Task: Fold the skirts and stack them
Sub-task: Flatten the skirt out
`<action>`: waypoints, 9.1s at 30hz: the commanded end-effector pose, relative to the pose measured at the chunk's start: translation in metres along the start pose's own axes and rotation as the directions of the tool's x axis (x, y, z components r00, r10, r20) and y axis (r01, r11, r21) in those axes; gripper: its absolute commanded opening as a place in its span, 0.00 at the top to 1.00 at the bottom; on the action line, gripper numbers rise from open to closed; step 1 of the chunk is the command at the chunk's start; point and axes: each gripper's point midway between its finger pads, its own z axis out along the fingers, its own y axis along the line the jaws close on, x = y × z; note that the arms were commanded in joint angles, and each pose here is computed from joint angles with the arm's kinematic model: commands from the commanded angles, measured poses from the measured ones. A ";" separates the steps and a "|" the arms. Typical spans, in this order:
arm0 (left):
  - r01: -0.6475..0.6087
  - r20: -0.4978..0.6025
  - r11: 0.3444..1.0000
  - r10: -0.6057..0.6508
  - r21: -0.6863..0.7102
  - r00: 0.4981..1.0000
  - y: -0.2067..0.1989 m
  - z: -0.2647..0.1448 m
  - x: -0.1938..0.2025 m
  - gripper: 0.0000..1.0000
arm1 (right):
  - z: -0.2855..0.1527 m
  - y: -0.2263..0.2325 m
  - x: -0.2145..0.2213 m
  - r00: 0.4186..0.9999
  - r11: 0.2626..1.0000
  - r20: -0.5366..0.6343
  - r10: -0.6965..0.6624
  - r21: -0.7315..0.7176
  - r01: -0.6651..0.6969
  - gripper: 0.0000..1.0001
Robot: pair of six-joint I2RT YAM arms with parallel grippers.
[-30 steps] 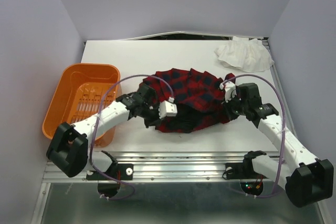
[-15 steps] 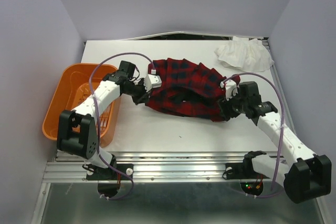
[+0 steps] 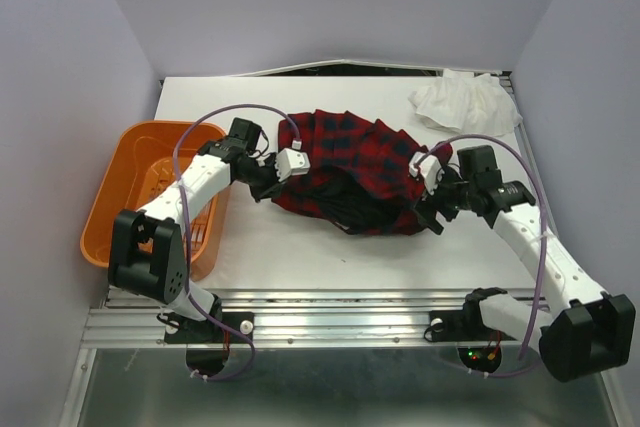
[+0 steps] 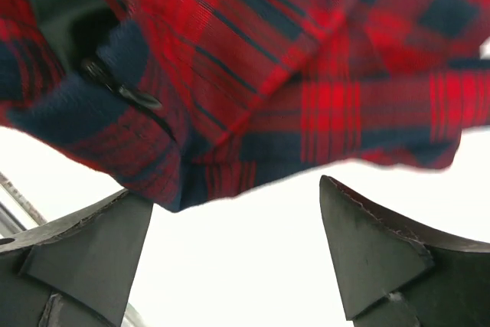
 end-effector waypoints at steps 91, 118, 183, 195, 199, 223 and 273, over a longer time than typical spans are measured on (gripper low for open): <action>0.094 0.151 0.978 -0.067 -0.185 0.986 0.046 -0.057 -0.034 1.00 | -0.033 -0.034 -0.101 0.964 0.928 0.099 -0.247 0.310 0.206 0.99; 0.275 0.617 0.643 0.396 -0.715 0.680 0.117 -0.325 -0.208 1.00 | -0.247 -0.203 -0.226 0.772 0.423 0.564 -0.293 0.800 -0.425 0.99; 0.519 0.430 0.320 -0.310 -0.792 0.848 0.099 -0.290 0.071 1.00 | 0.040 0.047 -0.283 0.864 0.977 0.485 0.138 -0.208 -0.039 0.99; 0.475 0.620 0.607 0.037 -0.637 0.784 0.115 -0.307 -0.075 1.00 | -0.094 -0.138 -0.277 0.785 0.889 0.619 0.003 0.357 -0.285 0.99; 0.441 0.665 0.655 0.127 -0.613 0.736 0.130 -0.328 -0.126 1.00 | -0.157 -0.175 -0.282 0.757 0.795 0.645 -0.100 0.510 -0.329 0.99; 0.425 0.681 0.750 0.046 -0.507 0.730 0.175 -0.278 -0.178 1.00 | -0.126 -0.260 -0.266 0.819 0.623 0.557 -0.138 0.692 -0.366 0.99; -0.210 0.082 0.975 0.216 -0.079 0.973 -0.025 -0.032 0.052 1.00 | 0.058 -0.023 0.026 0.930 0.933 0.099 -0.353 -0.031 0.358 0.99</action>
